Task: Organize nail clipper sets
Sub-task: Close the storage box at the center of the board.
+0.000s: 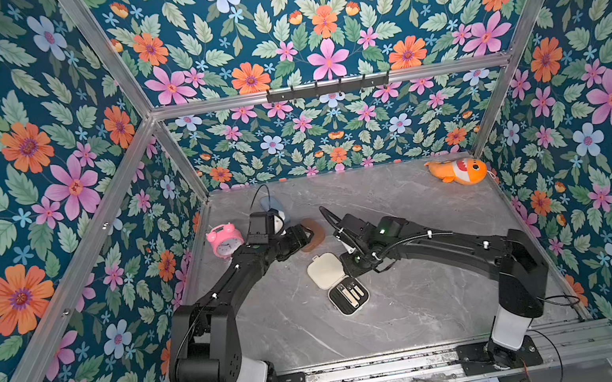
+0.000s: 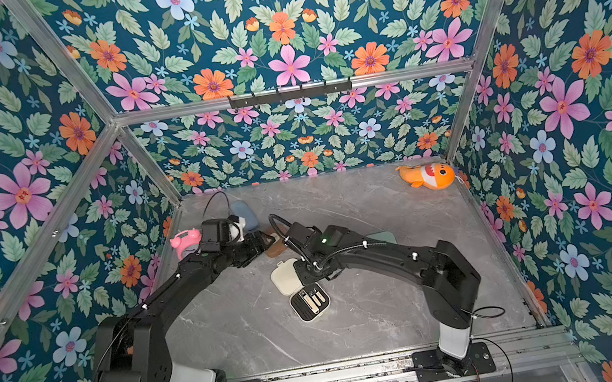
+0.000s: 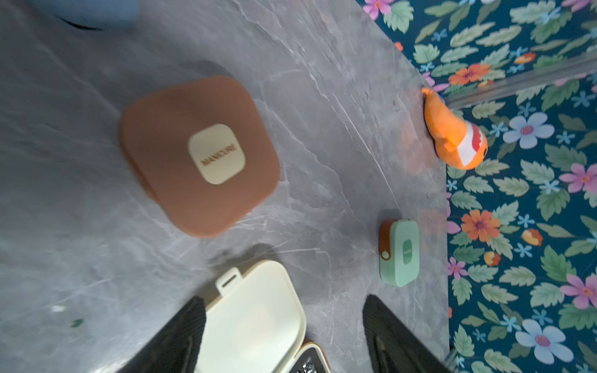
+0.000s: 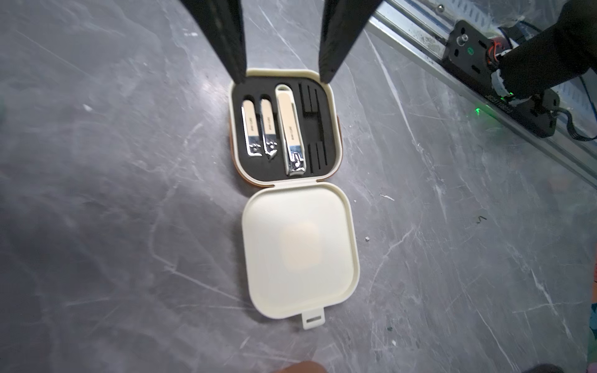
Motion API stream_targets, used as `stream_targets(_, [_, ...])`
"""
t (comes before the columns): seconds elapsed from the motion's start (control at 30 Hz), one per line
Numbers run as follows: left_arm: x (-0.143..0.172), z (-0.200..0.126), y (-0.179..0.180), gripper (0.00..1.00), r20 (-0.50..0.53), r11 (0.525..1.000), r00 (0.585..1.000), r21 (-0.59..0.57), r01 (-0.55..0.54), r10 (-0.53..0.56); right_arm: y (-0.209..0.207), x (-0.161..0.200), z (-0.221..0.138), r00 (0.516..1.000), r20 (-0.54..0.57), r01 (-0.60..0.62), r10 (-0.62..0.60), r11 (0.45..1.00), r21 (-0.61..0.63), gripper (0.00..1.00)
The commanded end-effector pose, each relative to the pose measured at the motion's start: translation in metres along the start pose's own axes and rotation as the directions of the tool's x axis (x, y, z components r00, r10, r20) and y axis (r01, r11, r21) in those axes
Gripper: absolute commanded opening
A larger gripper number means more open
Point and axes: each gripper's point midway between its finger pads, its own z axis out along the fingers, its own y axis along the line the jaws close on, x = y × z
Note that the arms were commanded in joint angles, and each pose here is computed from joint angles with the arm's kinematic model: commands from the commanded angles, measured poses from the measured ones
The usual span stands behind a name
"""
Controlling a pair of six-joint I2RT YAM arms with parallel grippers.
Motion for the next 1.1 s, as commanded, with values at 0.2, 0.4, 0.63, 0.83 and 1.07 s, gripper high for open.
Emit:
stream_targets(0.2, [-0.009, -0.018, 0.05, 0.82, 0.102, 0.989, 0.984, 0.023, 0.144, -0.146, -0.057, 0.065, -0.021, 0.994, -0.051, -0.085, 0.093, 0.987, 0.134, 0.53])
stream_targets(0.4, [-0.003, -0.007, 0.068, 0.88, 0.097, 0.975, 0.971, 0.064, 0.211, -0.217, -0.059, 0.099, 0.009, 0.977, -0.107, -0.173, 0.184, 0.979, 0.105, 0.53])
stream_targets(0.63, [0.011, 0.012, 0.075, 0.88, 0.043, 0.95, 0.958, 0.149, 0.273, -0.282, -0.041, 0.106, 0.031, 0.972, -0.161, -0.157, 0.171, 0.983, 0.099, 0.42])
stream_targets(0.83, [0.026, 0.023, 0.075, 0.86, -0.015, 0.936, 0.956, 0.199, 0.291, -0.294, -0.029, 0.115, 0.053, 0.96, -0.221, -0.155, 0.17, 0.984, 0.084, 0.38])
stream_targets(1.07, [0.045, 0.034, 0.07, 0.85, -0.098, 0.928, 0.958, 0.239, 0.287, -0.271, -0.027, 0.121, 0.069, 0.951, -0.257, -0.157, 0.173, 0.984, 0.081, 0.37])
